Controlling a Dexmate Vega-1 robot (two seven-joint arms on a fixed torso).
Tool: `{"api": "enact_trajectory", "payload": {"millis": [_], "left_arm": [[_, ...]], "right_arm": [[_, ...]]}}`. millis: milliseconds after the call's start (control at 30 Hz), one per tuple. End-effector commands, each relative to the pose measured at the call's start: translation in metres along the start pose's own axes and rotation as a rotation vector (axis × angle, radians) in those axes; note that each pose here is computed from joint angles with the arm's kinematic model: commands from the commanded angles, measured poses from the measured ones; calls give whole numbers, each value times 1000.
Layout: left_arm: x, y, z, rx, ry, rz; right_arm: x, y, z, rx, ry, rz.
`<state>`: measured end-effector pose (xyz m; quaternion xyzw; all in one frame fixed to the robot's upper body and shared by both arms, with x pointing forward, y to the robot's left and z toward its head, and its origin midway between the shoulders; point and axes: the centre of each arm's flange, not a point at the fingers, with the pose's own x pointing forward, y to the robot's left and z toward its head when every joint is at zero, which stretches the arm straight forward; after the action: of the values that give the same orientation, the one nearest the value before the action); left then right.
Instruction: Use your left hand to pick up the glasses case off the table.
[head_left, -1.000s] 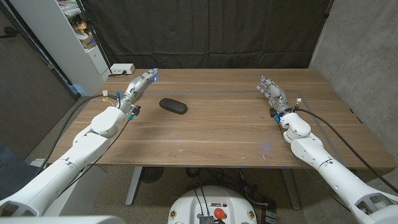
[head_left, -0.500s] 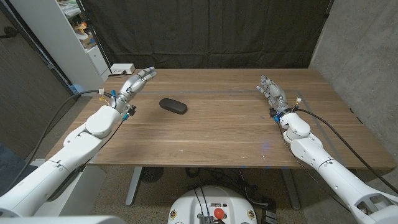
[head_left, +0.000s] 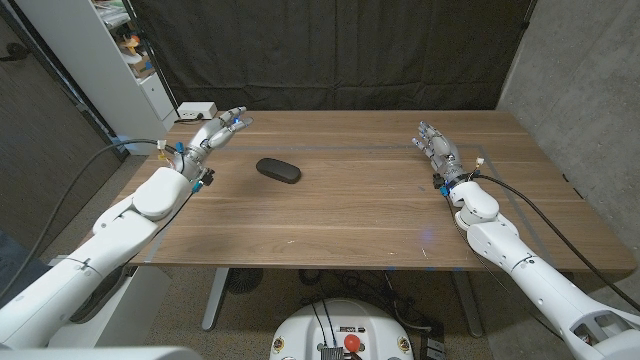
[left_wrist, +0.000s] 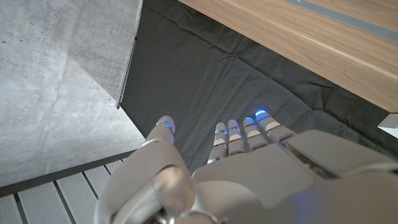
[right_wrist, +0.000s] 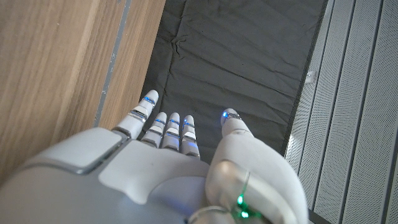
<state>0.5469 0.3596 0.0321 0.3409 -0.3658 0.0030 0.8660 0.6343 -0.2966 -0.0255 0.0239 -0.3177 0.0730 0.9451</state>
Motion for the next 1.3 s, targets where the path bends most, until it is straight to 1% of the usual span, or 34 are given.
{"api": "enact_trajectory", "payload": {"millis": [33,367,533,800,1067,1233,1267,1300], "left_arm": [[-1,4,7,149,1,14],[3,4,11,223,-5,-1],[5,6,13,262,-4,-22],[9,9,19,355,-5,-62],[12,15,27,437,-15,-80],[12,14,30,503,-21,-101],[11,14,32,534,-26,-112],[11,14,32,536,-26,-112]], "right_arm": [[3,-2,3,0,0,-1],[5,0,2,-5,-4,1],[5,0,2,4,1,-11],[7,1,2,3,-6,-16],[10,1,5,7,-20,-27],[11,3,8,3,-28,-24],[12,4,11,0,-29,-25],[12,4,11,0,-29,-26]]}}
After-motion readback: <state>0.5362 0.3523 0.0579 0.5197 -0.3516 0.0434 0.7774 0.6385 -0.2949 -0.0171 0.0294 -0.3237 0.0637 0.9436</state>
